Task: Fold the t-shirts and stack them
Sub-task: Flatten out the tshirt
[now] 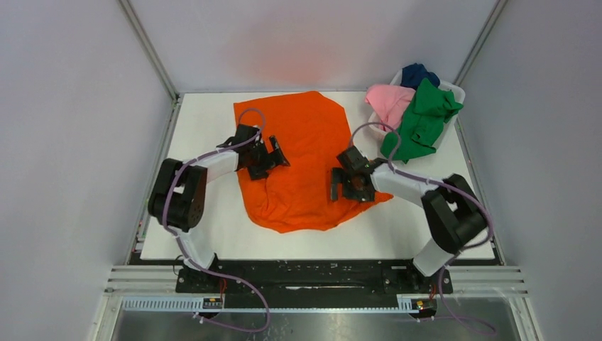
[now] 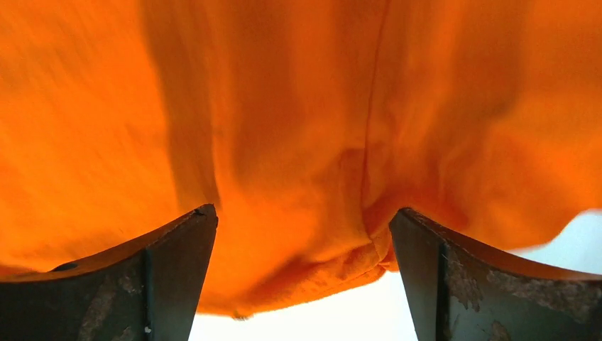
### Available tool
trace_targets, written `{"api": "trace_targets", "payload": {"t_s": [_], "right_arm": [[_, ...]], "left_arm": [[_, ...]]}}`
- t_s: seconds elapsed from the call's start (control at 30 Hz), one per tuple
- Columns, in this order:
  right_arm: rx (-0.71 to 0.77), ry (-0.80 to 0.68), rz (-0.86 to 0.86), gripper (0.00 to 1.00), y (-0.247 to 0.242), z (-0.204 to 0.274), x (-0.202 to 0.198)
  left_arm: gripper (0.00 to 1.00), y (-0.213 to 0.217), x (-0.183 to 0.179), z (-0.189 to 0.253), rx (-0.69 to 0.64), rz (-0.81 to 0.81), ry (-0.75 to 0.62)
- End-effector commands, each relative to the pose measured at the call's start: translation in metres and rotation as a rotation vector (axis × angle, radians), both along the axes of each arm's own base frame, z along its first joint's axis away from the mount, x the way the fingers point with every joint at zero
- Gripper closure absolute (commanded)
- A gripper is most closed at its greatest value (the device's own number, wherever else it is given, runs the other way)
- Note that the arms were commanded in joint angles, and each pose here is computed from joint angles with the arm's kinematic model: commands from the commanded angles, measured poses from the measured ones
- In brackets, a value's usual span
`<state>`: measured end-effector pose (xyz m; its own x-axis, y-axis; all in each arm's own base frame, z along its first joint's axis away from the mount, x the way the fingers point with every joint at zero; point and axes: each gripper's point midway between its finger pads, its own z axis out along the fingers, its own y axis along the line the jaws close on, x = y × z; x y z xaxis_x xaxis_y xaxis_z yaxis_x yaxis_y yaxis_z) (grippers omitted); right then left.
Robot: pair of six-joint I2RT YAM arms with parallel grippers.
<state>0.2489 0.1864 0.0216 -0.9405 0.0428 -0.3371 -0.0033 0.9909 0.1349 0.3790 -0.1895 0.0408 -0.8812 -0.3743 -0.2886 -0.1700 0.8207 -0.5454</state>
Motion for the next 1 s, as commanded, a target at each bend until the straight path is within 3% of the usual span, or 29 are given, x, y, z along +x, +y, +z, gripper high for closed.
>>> {"api": "trace_targets", "payload": {"t_s": [0.0, 0.13, 0.23, 0.3, 0.43, 0.5, 0.57, 0.63, 0.73, 0.83, 0.97], "right_arm": [[0.003, -0.08, -0.034, 0.01, 0.005, 0.016, 0.063], [0.052, -0.099, -0.015, 0.0, 0.021, 0.025, 0.123], [0.089, -0.147, 0.046, 0.0, 0.046, 0.037, 0.169], [0.142, -0.188, 0.11, 0.01, 0.071, 0.046, 0.202], [0.148, -0.309, 0.168, 0.0, 0.087, 0.084, 0.257], [0.123, -0.342, 0.16, 0.01, 0.078, 0.108, 0.273], [0.1, -0.374, 0.14, 0.01, 0.06, 0.133, 0.285], [0.076, -0.4, 0.107, 0.01, 0.037, 0.158, 0.288], [0.014, -0.403, 0.079, 0.0, 0.006, 0.177, 0.273], [-0.036, -0.357, 0.069, 0.0, -0.015, 0.175, 0.235], [0.03, -0.281, -0.034, 0.01, -0.029, 0.156, 0.155]], "left_arm": [[0.01, -0.011, -0.073, -0.006, -0.043, -0.022, 0.08], [0.01, -0.043, -0.128, -0.002, -0.088, -0.069, 0.085], [0.01, -0.093, -0.164, 0.003, -0.202, -0.141, 0.099], [0.01, -0.138, -0.165, 0.021, -0.311, -0.197, 0.026], [0.01, -0.21, -0.149, 0.046, -0.409, -0.318, -0.01], [0.01, -0.229, -0.131, 0.081, -0.475, -0.34, -0.094], [0.01, -0.227, -0.118, 0.115, -0.448, -0.337, -0.211], [0.01, -0.204, -0.111, 0.131, -0.333, -0.303, -0.29], [0.01, -0.133, -0.106, 0.123, -0.072, -0.157, -0.326], [0.01, -0.037, -0.107, 0.105, 0.141, 0.051, -0.301], [0.01, 0.087, -0.113, 0.084, 0.267, 0.382, -0.256]]}}
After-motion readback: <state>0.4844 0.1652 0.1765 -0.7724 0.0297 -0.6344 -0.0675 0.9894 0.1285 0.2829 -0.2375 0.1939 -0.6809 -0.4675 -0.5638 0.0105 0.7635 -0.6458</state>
